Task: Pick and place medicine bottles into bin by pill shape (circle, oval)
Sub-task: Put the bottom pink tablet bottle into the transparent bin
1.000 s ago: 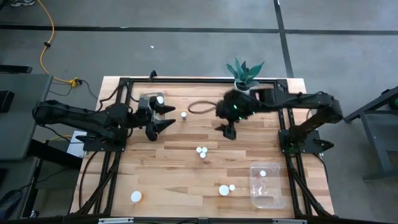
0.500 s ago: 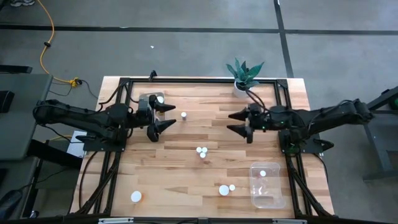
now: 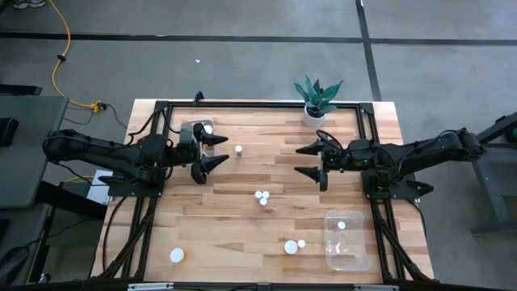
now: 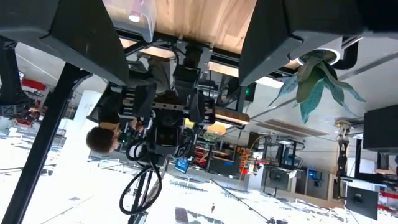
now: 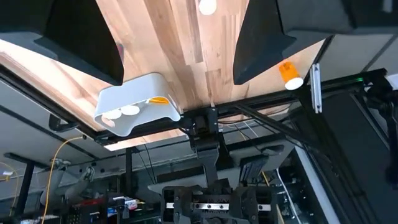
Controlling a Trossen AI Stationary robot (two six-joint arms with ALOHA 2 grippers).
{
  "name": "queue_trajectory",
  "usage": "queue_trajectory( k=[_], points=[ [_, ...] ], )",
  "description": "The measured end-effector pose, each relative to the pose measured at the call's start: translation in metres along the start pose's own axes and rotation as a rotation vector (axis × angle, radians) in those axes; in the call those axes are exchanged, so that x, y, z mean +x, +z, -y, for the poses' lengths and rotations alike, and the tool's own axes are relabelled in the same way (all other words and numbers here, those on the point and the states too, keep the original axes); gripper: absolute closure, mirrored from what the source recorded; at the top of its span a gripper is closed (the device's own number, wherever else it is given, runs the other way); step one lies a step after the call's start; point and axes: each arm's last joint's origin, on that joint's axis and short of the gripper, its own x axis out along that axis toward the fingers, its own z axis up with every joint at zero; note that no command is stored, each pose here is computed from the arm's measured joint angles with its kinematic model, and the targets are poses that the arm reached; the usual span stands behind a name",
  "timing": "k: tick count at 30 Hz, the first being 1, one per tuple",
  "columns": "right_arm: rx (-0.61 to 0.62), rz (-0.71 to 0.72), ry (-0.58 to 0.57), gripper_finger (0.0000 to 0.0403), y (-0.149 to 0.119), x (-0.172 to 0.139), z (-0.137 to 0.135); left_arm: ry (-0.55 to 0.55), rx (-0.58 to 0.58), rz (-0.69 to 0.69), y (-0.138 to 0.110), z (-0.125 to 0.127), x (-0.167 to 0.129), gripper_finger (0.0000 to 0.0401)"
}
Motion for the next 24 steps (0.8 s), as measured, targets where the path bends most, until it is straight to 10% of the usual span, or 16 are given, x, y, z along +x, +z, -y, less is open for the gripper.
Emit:
queue_trajectory(
  k=[24],
  points=[
    [0.063, -0.100, 0.047, 0.0107, -0.0087, -0.0004, -0.0006, 0.009, 0.038, -0.051, -0.0050, -0.0009, -0.0001, 0.0107]
  ],
)
